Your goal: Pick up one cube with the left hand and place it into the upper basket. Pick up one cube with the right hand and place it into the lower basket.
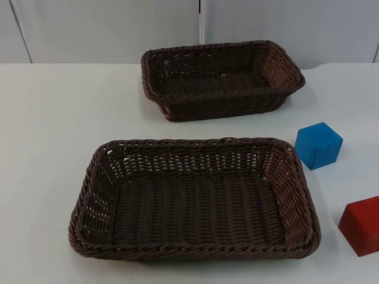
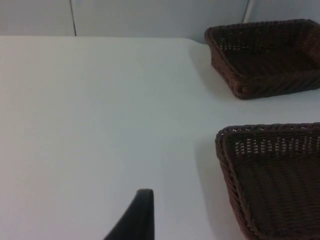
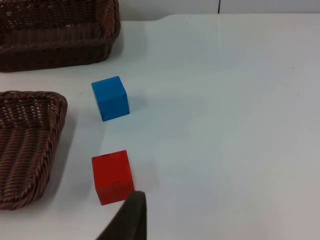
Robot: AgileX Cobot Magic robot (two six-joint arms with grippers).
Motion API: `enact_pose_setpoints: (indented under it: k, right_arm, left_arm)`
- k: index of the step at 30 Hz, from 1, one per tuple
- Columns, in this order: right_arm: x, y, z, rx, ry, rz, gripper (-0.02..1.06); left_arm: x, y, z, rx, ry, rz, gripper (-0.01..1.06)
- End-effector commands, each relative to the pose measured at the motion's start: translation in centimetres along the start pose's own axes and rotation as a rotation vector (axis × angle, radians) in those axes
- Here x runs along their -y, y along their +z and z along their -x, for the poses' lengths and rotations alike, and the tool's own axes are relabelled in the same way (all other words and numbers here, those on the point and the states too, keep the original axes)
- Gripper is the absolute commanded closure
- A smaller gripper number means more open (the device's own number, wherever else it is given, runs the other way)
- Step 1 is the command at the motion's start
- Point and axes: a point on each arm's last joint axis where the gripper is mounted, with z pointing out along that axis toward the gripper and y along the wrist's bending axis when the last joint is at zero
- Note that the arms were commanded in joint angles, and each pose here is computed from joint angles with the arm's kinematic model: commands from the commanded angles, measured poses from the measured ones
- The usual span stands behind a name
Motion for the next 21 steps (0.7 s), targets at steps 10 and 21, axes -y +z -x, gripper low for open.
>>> enact_pose_setpoints:
  k: [10, 21]
  right_arm:
    - [0.0, 0.1, -0.1, 0.003, -0.003, 0.000, -0.01]
    - [0.0, 0.1, -0.1, 0.003, -0.003, 0.000, -0.01]
  left_arm:
    - [0.1, 2.9, 1.7, -0.057, 0.025, -0.071, 0.06]
    - [-0.2, 6.0, 2.8, -0.105, 0.025, -0.090, 0.06]
